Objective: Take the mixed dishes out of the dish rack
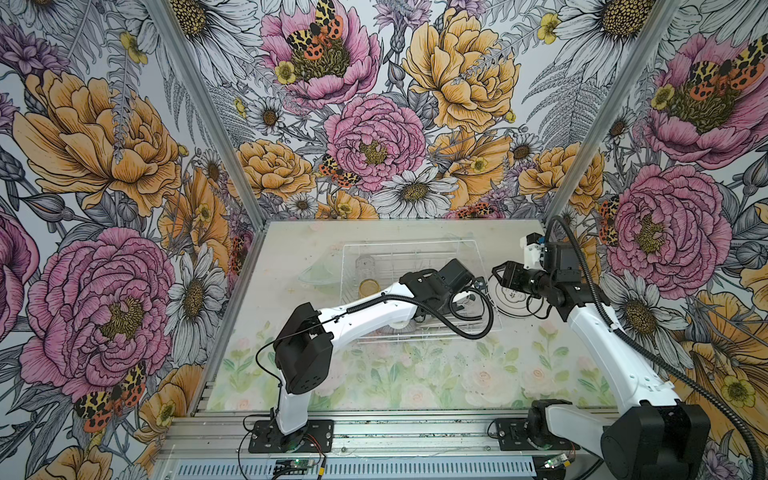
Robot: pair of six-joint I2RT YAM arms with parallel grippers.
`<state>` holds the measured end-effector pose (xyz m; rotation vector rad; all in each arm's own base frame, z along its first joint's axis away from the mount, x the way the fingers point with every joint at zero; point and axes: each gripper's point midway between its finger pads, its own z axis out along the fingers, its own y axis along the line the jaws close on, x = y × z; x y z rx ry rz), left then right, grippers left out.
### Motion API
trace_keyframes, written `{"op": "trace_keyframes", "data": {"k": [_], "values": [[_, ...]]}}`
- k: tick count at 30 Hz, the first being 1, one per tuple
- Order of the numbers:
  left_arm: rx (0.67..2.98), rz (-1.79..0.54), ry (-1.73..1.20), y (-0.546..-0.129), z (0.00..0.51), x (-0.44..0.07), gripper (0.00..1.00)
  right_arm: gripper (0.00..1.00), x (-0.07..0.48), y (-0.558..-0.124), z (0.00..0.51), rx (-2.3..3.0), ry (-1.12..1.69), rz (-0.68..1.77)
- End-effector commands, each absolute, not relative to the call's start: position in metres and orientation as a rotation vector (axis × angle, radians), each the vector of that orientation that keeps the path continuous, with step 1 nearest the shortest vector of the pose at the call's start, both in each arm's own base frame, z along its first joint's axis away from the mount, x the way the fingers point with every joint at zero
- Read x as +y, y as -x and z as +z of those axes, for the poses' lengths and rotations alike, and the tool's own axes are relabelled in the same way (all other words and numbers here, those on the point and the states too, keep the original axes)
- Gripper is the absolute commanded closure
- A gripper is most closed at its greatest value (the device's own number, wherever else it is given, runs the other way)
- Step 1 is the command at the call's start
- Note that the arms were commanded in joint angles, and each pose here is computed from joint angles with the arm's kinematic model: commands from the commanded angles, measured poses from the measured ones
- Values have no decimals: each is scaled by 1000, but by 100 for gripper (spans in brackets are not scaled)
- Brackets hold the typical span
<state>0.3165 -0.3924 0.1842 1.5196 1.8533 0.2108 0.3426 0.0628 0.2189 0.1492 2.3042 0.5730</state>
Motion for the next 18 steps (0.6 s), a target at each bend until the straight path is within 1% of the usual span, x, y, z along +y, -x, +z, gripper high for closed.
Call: {"op": "trace_keyframes", "data": {"k": [1,12,18], "values": [[1796,170,-1364,-322,239,-384,88,46,61,-343,222,2286,-140,568],[1752,103,-1273,-315,286,-372,88,46,60,-343,224,2279,-140,559],[1747,15,-1216,-315,303,-364,88,46,59,-342,227,2269,-141,552]]}}
